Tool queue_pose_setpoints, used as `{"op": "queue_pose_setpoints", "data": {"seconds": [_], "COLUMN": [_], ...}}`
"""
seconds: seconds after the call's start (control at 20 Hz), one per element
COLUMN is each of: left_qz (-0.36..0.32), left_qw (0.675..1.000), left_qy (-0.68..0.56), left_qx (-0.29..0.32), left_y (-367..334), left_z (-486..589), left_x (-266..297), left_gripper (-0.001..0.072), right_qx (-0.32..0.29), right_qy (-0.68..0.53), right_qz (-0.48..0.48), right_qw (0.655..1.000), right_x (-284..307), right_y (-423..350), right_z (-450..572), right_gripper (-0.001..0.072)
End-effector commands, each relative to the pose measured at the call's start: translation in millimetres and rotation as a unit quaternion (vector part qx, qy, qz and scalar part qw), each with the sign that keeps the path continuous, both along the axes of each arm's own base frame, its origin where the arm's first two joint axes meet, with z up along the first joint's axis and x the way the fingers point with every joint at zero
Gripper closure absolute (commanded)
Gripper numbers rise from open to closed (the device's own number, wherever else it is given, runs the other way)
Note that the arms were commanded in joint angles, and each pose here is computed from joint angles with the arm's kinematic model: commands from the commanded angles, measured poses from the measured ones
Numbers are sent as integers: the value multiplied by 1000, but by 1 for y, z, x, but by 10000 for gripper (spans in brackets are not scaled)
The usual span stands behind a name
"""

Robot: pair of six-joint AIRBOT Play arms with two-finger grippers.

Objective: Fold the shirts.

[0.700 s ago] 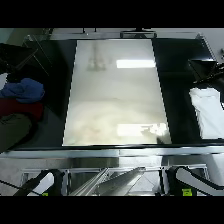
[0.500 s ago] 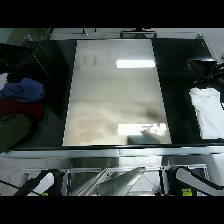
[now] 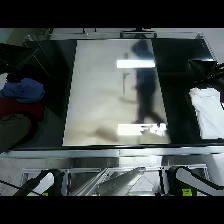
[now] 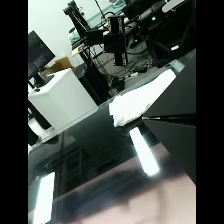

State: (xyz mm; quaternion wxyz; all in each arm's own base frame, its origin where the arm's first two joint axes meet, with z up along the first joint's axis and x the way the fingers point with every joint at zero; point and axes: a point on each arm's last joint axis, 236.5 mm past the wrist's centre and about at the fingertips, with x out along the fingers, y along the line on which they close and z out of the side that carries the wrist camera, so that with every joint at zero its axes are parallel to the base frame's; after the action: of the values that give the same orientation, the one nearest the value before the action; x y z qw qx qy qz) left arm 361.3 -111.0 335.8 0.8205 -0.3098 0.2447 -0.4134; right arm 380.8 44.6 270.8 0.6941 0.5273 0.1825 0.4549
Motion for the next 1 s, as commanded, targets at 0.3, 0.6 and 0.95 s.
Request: {"op": "queue_pose_setpoints", "data": {"seconds": [0.3, 0.6, 0.95], "left_qz": [103, 282, 413], "left_qw": [994, 918, 827], "left_qy": [-37, -2, -9], "left_qx": [-24, 279, 381], "left_y": [27, 151, 286], "left_z": [20, -87, -178], "left_x": [40, 93, 199], "left_gripper": [690, 695, 1], "right_qx": [18, 13, 25], "right_qy": [-7, 4, 12], "right_qz": [-12, -61, -74], "right_qw": [1000, 998, 997], "right_x": [4, 25, 35], "right_y": [-5, -19, -26], "right_z": [9, 0, -4], "right_gripper": [691, 691, 690]}}
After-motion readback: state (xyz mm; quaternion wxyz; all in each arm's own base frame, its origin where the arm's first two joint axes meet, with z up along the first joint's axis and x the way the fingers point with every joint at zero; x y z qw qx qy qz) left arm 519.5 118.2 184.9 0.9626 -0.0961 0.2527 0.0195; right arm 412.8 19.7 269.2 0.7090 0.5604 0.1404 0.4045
